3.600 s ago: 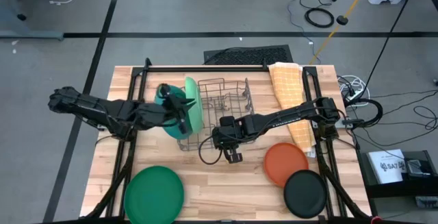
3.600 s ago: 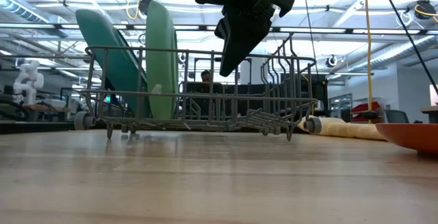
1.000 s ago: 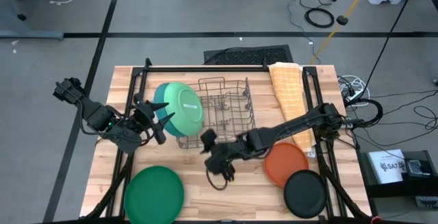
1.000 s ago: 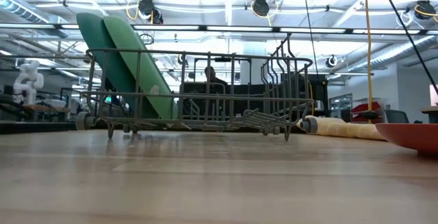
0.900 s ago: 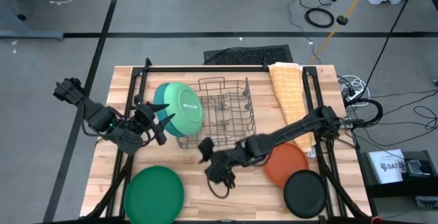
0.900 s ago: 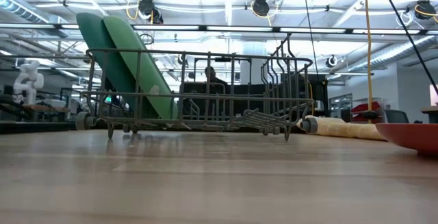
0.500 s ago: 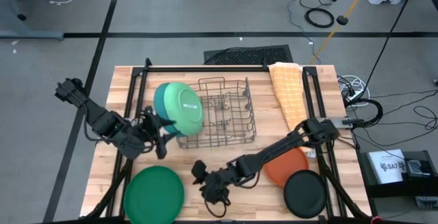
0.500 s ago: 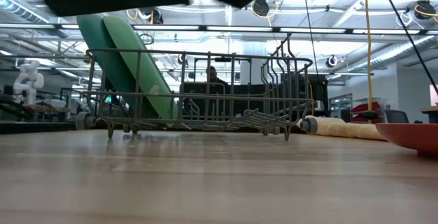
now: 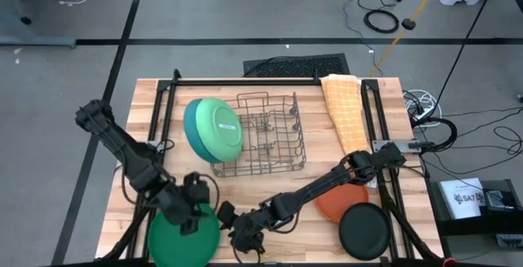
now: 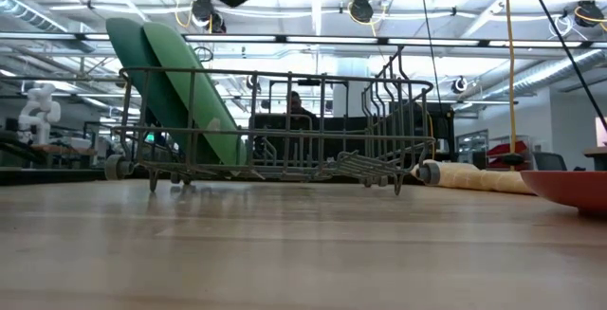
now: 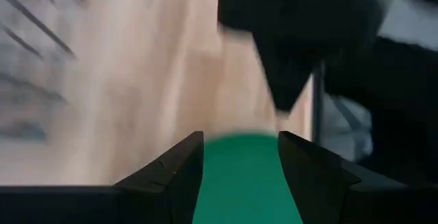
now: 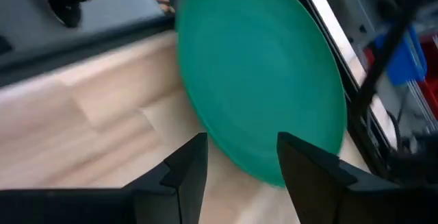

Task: Sort dishes
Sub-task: Adjust the green plate, then put the green plate into the dishwasher rack

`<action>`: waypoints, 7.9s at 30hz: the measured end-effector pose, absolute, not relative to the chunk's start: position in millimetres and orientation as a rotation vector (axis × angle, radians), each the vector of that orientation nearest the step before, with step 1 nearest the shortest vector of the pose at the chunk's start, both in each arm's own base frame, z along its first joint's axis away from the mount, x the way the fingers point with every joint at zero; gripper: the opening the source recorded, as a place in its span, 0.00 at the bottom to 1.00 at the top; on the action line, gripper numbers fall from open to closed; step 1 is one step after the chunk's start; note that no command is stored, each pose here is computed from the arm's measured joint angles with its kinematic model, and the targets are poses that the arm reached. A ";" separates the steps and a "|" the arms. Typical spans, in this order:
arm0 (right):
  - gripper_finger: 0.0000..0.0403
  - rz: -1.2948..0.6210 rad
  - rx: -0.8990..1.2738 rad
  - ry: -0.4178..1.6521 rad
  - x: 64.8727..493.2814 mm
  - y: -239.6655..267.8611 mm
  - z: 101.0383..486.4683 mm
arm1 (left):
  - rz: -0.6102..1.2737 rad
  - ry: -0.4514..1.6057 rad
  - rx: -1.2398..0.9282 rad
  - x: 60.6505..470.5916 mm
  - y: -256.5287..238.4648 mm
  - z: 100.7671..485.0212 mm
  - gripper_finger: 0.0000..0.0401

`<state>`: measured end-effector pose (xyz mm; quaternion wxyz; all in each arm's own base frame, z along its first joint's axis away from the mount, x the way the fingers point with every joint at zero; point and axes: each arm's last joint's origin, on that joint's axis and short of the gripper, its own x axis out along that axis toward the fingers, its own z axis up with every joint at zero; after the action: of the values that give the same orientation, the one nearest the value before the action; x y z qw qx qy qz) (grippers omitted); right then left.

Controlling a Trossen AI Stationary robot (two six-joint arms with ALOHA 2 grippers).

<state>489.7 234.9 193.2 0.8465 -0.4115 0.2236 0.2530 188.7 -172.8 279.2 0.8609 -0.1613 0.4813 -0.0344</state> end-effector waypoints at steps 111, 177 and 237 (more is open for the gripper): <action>0.25 0.293 -0.885 1.009 452.7 224.2 165.3 | 0.023 1.243 0.160 260.3 -201.9 130.3 0.50; 0.00 0.585 -0.826 0.725 400.6 246.1 307.5 | -0.117 0.497 0.013 170.7 -169.8 373.0 0.50; 0.03 0.601 -0.595 0.773 360.6 170.6 386.7 | -0.345 0.717 0.122 223.6 -170.6 349.5 0.27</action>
<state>360.6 170.6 386.7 0.8403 -0.2815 0.3657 0.2845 223.6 -170.6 349.5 0.9202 0.0593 0.3487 -0.1678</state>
